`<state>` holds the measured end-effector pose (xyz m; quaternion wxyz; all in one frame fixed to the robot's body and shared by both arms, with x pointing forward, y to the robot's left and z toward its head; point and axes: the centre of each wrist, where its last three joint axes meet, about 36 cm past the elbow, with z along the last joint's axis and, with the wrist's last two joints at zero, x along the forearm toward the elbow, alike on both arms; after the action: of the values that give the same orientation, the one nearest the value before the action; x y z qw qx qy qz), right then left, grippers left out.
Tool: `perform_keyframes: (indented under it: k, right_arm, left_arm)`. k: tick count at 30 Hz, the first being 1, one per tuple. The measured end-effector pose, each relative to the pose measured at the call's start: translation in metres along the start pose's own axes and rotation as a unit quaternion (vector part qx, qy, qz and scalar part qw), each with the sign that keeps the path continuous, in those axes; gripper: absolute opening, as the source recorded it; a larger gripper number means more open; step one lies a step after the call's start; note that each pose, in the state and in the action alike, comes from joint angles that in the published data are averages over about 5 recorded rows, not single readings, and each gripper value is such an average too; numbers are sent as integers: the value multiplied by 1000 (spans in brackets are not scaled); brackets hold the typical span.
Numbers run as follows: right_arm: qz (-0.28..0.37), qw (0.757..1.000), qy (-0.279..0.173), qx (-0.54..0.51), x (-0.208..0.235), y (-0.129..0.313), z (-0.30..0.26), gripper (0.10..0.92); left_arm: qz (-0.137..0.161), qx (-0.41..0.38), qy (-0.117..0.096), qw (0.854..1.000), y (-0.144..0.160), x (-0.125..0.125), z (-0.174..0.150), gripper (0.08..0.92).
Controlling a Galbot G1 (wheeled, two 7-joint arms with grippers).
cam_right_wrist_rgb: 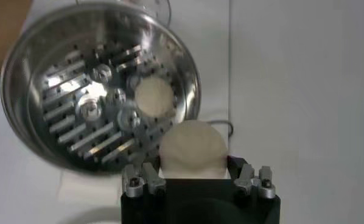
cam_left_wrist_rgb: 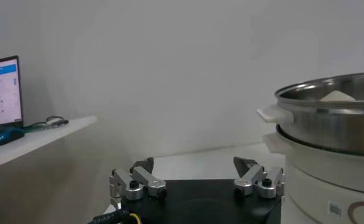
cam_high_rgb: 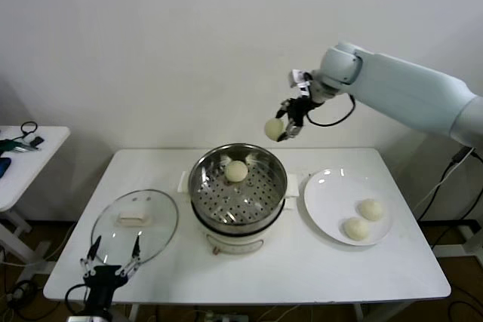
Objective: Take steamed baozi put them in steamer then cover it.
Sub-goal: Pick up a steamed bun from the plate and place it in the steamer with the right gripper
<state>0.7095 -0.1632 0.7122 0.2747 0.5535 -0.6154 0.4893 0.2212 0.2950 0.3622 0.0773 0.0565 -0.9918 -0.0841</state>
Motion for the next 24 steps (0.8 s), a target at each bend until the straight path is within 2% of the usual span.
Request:
perform_keyframes:
  k: [11, 24]
  right_arm:
    - [-38, 999, -8, 33, -60, 20, -86, 712]
    - [-81, 995, 19, 48, -132, 51, -112, 712]
  left_arm:
    - [-4, -2, -1, 1000, 4, 4, 0, 823]
    - [-4, -6, -3, 1000, 7, 2, 1, 823]
